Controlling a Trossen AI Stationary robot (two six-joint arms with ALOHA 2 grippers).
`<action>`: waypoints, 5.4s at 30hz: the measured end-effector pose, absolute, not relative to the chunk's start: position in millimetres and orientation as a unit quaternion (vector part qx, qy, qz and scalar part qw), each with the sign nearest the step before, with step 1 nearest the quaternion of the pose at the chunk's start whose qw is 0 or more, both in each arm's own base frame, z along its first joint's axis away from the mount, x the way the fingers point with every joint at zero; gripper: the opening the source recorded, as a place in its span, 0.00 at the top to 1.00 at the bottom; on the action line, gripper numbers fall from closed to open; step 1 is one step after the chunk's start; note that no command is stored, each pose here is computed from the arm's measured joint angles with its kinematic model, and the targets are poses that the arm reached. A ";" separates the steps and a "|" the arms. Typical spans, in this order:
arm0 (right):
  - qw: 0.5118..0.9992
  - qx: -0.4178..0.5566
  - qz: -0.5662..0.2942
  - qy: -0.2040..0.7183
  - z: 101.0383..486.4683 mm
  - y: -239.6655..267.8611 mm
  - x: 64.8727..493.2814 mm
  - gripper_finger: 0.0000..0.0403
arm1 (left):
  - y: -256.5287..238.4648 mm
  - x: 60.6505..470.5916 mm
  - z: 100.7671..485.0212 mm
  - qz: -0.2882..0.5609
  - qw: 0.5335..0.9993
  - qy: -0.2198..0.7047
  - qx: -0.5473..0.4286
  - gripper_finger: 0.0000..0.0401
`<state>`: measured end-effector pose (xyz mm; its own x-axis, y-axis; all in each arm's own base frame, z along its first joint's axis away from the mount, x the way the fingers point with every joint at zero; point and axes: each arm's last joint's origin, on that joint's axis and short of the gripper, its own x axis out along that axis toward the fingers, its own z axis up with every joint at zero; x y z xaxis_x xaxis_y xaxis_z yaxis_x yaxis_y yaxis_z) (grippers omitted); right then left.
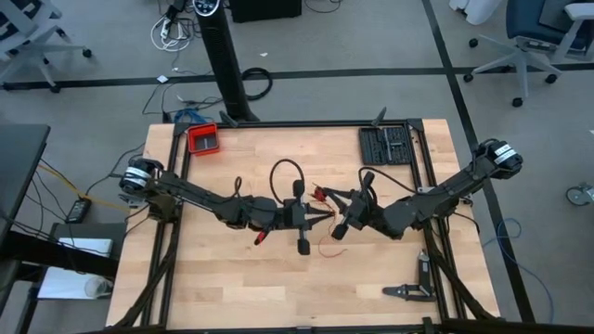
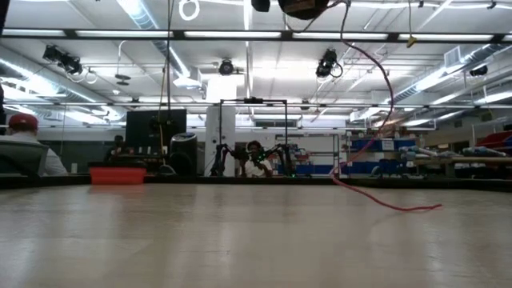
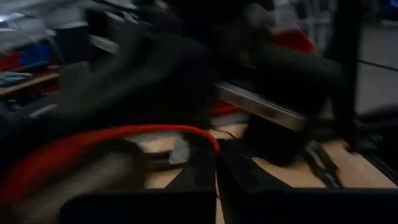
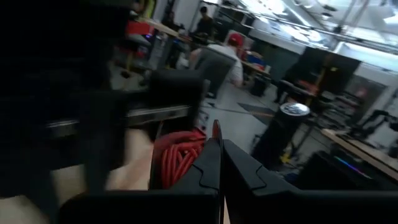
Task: Coil cords
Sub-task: Coil the red wire onto the spool
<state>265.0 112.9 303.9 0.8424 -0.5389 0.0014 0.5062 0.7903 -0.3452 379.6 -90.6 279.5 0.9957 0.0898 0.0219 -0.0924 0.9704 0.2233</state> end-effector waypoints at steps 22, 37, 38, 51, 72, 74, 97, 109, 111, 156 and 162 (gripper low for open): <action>0.951 -0.157 -0.266 0.000 318.5 134.7 251.8 1.00 | -79.8 387.7 259.9 0.108 0.991 0.038 0.073 1.00; 0.941 -0.177 -0.288 -0.002 330.4 154.8 229.8 1.00 | -76.8 386.1 256.1 0.170 0.975 0.074 0.125 0.99; 0.942 -0.175 -0.286 -0.004 331.6 155.4 228.1 1.00 | -76.7 386.1 256.2 0.173 0.974 0.074 0.126 0.99; 0.965 -0.126 -0.225 -0.055 337.4 154.4 228.3 1.00 | -76.1 385.8 255.2 0.176 0.973 0.077 0.128 0.99; 0.965 -0.130 -0.223 -0.049 344.9 153.0 219.5 1.00 | -66.7 381.5 244.0 0.181 0.963 0.144 0.140 0.74; 0.963 -0.131 -0.229 -0.047 349.7 154.2 211.4 1.00 | -66.3 377.3 251.7 0.177 0.963 0.143 0.142 0.74; 0.988 -0.093 -0.098 0.079 315.4 117.8 202.2 1.00 | -33.9 355.2 249.8 0.010 0.998 0.042 0.036 0.74; 0.993 -0.045 -0.081 0.080 280.4 85.1 208.9 1.00 | -30.1 353.8 250.8 0.003 1.000 0.017 0.026 0.74; 0.994 -0.036 -0.073 0.069 277.6 82.7 211.4 1.00 | -30.4 353.8 250.8 0.002 1.000 0.018 0.026 0.74; 0.956 -0.041 -0.270 0.106 243.1 79.1 209.6 0.88 | -22.2 352.3 253.1 0.179 0.984 -0.001 -0.017 1.00; 0.959 -0.020 -0.243 0.143 223.6 72.0 228.4 0.88 | -24.8 351.9 254.3 0.174 0.984 -0.005 -0.018 1.00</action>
